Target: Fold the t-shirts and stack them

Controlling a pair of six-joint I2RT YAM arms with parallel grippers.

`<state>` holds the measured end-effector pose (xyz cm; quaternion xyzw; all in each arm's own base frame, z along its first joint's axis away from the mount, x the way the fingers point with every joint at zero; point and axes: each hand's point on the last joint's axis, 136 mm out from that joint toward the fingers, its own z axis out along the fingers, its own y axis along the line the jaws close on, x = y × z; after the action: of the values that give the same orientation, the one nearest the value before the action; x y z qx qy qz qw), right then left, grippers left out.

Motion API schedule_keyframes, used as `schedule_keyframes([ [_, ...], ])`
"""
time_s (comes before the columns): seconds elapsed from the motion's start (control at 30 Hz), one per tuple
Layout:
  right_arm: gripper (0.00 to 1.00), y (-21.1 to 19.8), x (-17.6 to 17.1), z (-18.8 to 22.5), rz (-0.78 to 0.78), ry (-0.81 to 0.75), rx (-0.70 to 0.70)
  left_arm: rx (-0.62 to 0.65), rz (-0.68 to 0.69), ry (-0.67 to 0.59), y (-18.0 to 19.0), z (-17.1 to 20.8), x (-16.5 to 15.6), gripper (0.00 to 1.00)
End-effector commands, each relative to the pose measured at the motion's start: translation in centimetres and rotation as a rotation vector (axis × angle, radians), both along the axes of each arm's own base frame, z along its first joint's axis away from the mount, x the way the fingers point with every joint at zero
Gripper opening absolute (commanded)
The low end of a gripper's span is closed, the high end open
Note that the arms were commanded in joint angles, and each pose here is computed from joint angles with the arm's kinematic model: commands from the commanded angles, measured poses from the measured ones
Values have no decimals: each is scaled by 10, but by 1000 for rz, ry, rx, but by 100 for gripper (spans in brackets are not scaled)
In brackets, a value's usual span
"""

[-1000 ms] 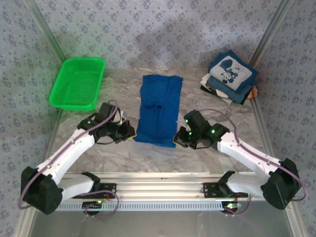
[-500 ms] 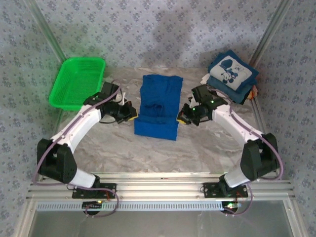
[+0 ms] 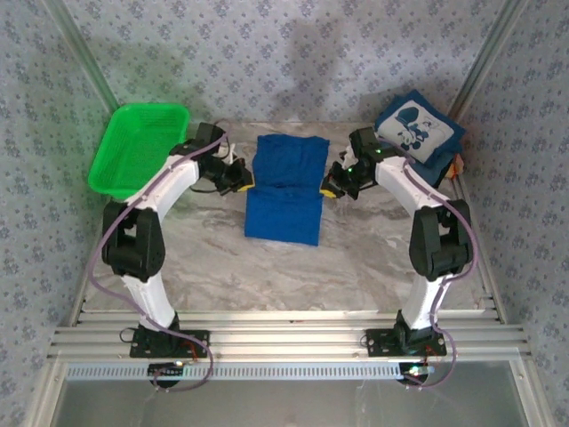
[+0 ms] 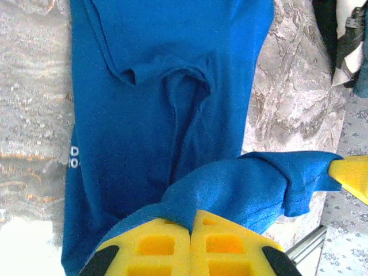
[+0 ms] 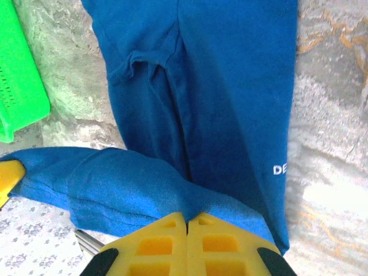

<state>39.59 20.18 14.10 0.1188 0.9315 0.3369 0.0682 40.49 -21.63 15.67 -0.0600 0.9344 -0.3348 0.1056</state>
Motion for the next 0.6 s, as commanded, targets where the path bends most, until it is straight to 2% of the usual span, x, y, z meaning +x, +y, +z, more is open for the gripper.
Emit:
schedule_keyframes([
  [0.0,0,-4,6,-6,27,20,3,-3,-26,3,-1,-4,12,0],
  [0.37,0,-9,36,-51,21,82,6,25,-21,64,-2,-51,48,2],
  [0.43,0,-9,41,-59,23,94,7,25,-18,66,-3,-55,55,5],
  [0.5,3,-13,50,-68,6,102,2,25,-10,59,-5,-57,65,20],
  [0.57,16,-15,67,-68,-22,88,33,8,1,59,-9,-58,76,36],
])
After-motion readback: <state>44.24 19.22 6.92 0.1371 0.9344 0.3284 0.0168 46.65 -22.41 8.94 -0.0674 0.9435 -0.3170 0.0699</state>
